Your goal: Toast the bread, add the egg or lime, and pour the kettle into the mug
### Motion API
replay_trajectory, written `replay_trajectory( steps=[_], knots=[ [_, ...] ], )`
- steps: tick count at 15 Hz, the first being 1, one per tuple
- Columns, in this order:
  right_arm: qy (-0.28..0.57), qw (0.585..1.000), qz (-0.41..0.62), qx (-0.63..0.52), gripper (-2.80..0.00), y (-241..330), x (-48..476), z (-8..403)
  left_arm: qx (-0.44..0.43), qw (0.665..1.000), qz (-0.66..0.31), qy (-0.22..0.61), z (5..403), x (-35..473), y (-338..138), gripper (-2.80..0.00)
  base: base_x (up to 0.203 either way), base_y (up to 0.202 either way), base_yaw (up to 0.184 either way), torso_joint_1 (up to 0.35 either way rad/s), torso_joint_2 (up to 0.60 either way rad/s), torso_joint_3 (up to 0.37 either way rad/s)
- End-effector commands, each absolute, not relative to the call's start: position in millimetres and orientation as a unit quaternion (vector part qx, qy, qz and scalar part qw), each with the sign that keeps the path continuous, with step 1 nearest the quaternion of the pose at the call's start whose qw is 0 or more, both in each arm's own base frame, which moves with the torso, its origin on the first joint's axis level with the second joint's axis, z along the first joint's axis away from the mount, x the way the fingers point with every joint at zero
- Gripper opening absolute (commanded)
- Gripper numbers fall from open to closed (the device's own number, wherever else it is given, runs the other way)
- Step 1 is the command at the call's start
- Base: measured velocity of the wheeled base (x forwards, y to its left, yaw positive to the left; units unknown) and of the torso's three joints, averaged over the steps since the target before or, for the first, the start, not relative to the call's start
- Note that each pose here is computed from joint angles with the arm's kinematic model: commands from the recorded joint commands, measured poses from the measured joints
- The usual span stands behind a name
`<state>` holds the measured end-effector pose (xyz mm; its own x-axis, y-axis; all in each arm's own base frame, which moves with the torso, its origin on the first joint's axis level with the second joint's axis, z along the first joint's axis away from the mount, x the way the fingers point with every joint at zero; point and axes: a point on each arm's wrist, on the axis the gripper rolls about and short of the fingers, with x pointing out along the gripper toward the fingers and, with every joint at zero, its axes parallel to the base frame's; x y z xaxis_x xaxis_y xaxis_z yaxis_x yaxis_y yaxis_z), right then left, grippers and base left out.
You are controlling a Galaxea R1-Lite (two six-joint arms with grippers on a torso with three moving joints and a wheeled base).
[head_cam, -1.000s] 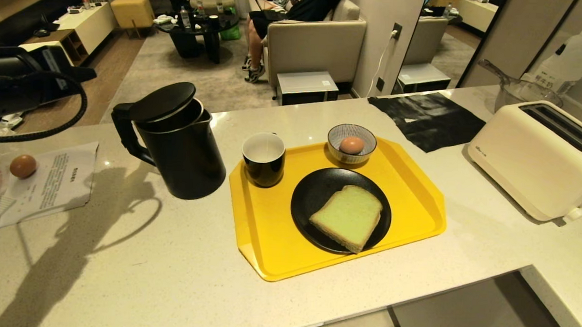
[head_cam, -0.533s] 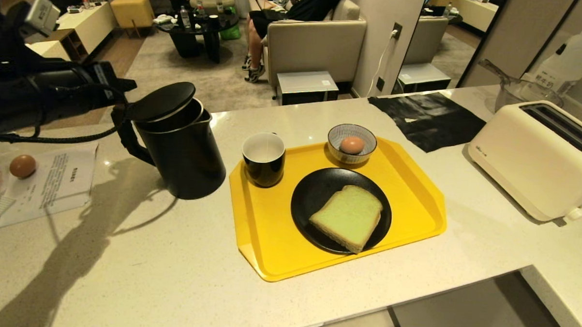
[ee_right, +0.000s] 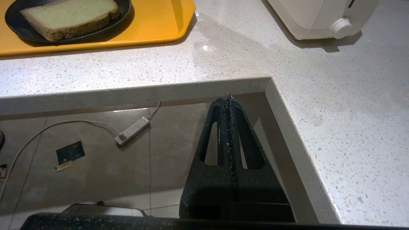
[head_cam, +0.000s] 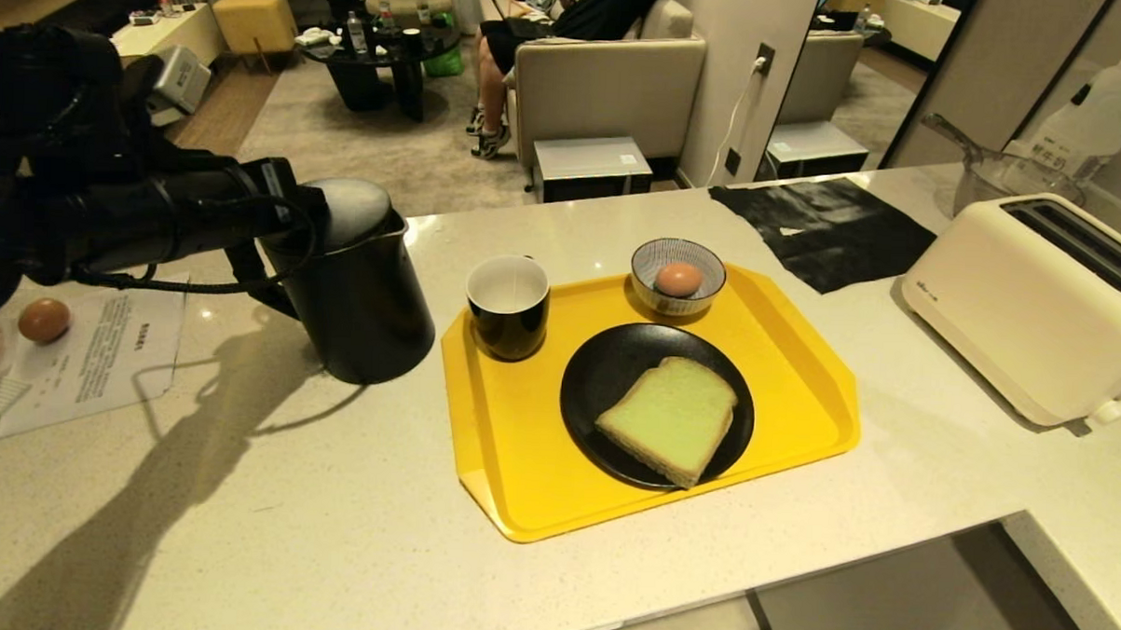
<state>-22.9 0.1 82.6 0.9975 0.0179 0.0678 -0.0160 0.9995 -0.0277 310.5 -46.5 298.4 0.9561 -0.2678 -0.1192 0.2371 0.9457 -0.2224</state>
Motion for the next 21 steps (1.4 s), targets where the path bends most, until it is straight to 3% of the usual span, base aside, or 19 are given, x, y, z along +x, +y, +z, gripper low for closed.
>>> replay_trajectory(
  steps=[1,10,15,21],
  knots=[
    [-0.021,1.0,0.009,-0.014,-2.8,0,-21,76,-0.105,0.982,-0.129,0.09,290,316,-49,-2.8,0.0,0.0,0.0,0.0,0.0,0.0],
    [-0.021,1.0,0.01,-0.014,-2.8,0,-21,76,-0.106,0.98,-0.125,0.112,277,316,-49,-2.8,0.0,0.0,0.0,0.0,0.0,0.0],
    [-0.021,1.0,0.009,-0.014,-2.8,0,-21,76,-0.102,0.989,-0.105,-0.028,358,293,-49,-2.8,0.0,0.0,0.0,0.0,0.0,0.0],
    [-0.021,1.0,0.009,-0.014,-2.8,0,-21,76,-0.01,0.987,-0.081,-0.142,412,217,-31,-2.8,0.0,0.0,0.0,0.0,0.0,0.0]
  ],
)
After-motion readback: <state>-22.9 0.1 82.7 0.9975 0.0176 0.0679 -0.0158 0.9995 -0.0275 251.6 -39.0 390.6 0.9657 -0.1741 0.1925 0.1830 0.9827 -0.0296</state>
